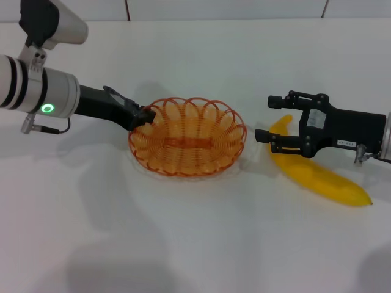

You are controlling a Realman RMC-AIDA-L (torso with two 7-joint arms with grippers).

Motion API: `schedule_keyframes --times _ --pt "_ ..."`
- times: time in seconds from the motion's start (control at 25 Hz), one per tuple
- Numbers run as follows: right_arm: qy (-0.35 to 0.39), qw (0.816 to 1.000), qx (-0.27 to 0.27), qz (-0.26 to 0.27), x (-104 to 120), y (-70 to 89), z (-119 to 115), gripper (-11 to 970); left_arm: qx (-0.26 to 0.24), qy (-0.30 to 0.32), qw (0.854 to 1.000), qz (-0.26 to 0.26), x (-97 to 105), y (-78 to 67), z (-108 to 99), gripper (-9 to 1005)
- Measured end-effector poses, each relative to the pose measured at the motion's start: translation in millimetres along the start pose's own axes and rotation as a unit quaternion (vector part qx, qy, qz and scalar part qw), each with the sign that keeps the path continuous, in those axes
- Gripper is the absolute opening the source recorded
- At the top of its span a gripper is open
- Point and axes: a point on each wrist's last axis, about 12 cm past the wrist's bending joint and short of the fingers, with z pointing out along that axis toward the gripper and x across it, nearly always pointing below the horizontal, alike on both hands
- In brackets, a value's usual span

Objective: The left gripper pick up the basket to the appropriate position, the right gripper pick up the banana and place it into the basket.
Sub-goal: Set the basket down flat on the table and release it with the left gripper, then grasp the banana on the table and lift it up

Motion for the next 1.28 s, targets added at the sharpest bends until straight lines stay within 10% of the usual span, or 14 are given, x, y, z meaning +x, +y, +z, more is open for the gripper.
schedule_keyframes --times 0.84,1.08,1.28 --pt "0.000 1.000 0.004 0.003 2.2 0.6 -4.6 789 -0.047 -0.017 0.999 0.018 -7.4 12.6 -9.2 285" --pt "0.001 1.000 0.016 0.010 7.5 1.4 -15.1 789 0.001 -0.120 0.991 0.065 10.6 1.3 -55.7 614" --pt "-0.004 1.000 0.023 0.014 9.0 2.0 -18.3 789 -0.015 -0.204 0.976 0.070 66.2 -15.3 -107.5 802"
